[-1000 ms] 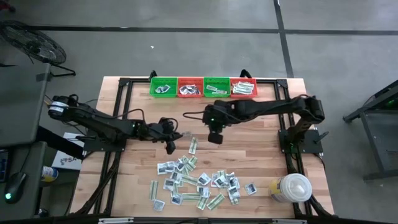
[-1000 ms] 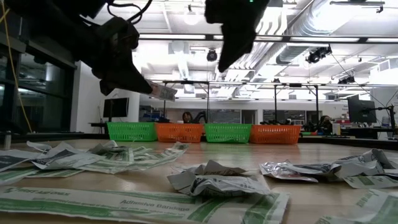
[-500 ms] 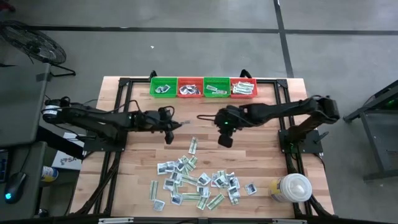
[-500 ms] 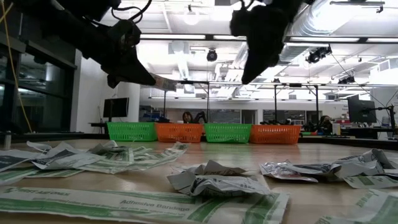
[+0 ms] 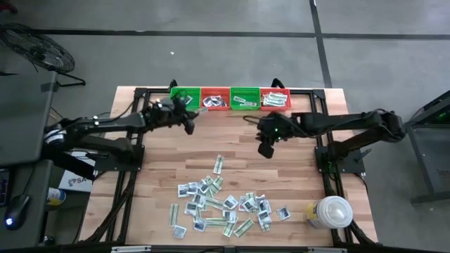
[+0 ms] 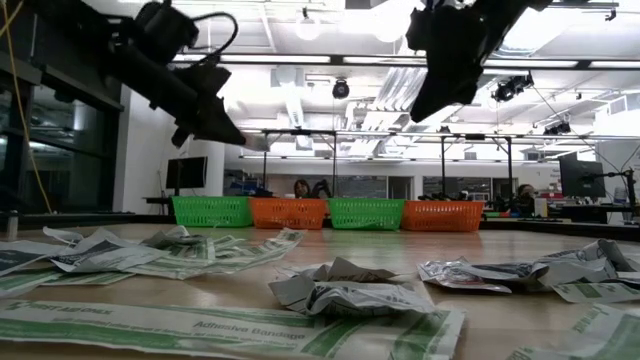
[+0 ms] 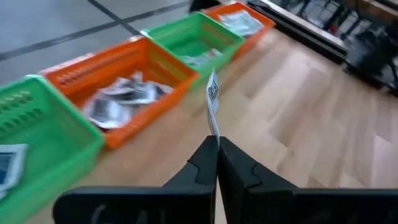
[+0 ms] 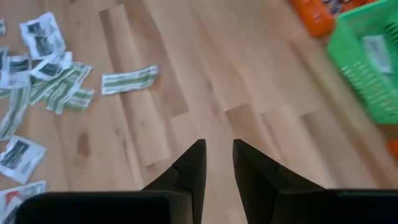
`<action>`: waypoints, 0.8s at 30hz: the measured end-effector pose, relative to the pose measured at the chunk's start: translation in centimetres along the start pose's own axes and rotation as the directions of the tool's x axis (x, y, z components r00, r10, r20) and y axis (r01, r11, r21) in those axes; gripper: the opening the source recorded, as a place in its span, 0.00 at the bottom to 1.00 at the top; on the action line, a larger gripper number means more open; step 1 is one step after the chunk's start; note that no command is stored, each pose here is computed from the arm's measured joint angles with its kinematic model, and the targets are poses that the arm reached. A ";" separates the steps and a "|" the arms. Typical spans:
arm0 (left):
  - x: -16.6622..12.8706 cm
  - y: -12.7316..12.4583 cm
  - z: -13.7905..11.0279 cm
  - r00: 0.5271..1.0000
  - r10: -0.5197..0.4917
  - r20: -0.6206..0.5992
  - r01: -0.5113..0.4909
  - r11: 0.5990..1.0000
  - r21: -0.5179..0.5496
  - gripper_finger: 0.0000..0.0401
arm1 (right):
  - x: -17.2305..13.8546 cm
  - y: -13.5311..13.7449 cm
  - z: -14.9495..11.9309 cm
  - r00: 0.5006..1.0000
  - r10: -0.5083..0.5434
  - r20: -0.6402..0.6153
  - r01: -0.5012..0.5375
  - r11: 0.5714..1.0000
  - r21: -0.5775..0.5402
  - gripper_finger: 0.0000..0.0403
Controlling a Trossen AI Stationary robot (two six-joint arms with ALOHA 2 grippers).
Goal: Pick & Place First Aid Supplies
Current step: Put the orange ointment pack in the right green bin
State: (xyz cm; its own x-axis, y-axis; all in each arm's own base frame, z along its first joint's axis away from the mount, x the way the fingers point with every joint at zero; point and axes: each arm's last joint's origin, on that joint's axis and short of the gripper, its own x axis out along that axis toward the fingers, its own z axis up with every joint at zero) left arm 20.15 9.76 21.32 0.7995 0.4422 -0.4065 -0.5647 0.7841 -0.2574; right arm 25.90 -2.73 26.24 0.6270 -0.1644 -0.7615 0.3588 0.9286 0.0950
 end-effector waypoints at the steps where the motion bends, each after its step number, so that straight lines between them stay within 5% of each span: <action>1: 0.0 0.8 0.2 1.000 0.005 0.001 -0.005 1.000 -0.007 0.00 | -0.2 -0.4 0.1 1.000 -0.007 0.005 0.007 1.000 -0.008 0.18; 13: -1.6 8.1 4.3 1.000 0.016 -0.011 -0.016 0.999 -0.033 0.00 | -0.1 -5.6 1.7 0.991 0.119 0.067 -0.117 0.992 -0.046 0.18; 24: -1.1 9.0 6.8 0.999 -0.015 -0.037 0.015 1.000 -0.006 0.00 | -0.5 -9.8 1.8 0.993 0.084 0.085 -0.081 0.996 -0.044 0.18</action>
State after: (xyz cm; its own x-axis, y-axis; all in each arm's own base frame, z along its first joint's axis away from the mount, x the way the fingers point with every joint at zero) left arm 15.63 19.26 25.40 0.7999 0.4136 -0.4349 -0.5536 0.7883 -0.2685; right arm 23.31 -12.31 26.88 0.7114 -0.1132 -0.6936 0.2761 0.9526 0.1276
